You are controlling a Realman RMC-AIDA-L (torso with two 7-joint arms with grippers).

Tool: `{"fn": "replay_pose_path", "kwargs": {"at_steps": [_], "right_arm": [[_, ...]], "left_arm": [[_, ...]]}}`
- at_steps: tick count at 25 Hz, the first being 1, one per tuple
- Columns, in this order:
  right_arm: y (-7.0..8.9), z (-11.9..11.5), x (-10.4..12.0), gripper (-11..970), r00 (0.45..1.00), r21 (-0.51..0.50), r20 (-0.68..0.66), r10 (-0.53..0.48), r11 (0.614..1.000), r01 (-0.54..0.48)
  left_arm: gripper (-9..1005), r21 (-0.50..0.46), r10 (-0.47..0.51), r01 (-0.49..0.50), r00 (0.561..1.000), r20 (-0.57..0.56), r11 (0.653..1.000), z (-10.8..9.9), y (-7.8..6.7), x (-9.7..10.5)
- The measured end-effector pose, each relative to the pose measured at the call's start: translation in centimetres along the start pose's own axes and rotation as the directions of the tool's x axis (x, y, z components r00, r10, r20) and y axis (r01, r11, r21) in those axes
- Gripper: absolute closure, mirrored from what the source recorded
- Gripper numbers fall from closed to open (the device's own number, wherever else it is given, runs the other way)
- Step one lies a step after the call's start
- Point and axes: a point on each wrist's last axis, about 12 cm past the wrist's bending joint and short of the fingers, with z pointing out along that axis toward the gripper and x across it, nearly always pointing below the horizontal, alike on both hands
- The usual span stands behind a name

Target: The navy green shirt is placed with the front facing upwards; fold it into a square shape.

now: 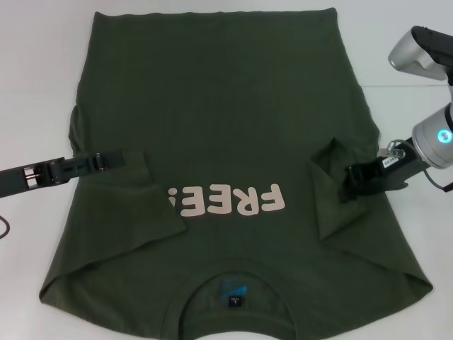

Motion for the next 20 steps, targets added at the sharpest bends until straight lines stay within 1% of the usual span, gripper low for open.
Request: {"fn": "replay_pose_path", "kwargs": {"at_steps": [11,17,20], "right_arm": [[2.6,0.6,-1.8,955,0.997,-0.008,0.056,-0.052,0.999,0.053],[3.9,1.1,-2.1,953,0.995,-0.021,0.058,-0.075,0.997,0.076],[4.3,1.3,-2.0,950,0.995,-0.025,0.053,-0.083,0.996,0.085]], "left_arm": [[108,0.0,0.002,-0.002,1.0,0.0,1.0,0.0,0.0,0.0],[108,0.002,0.005,-0.005,1.0,-0.004,1.0,0.1,0.0,-0.1],[108,0.002,0.006,-0.006,1.0,-0.005,1.0,0.1,0.0,-0.1]]}}
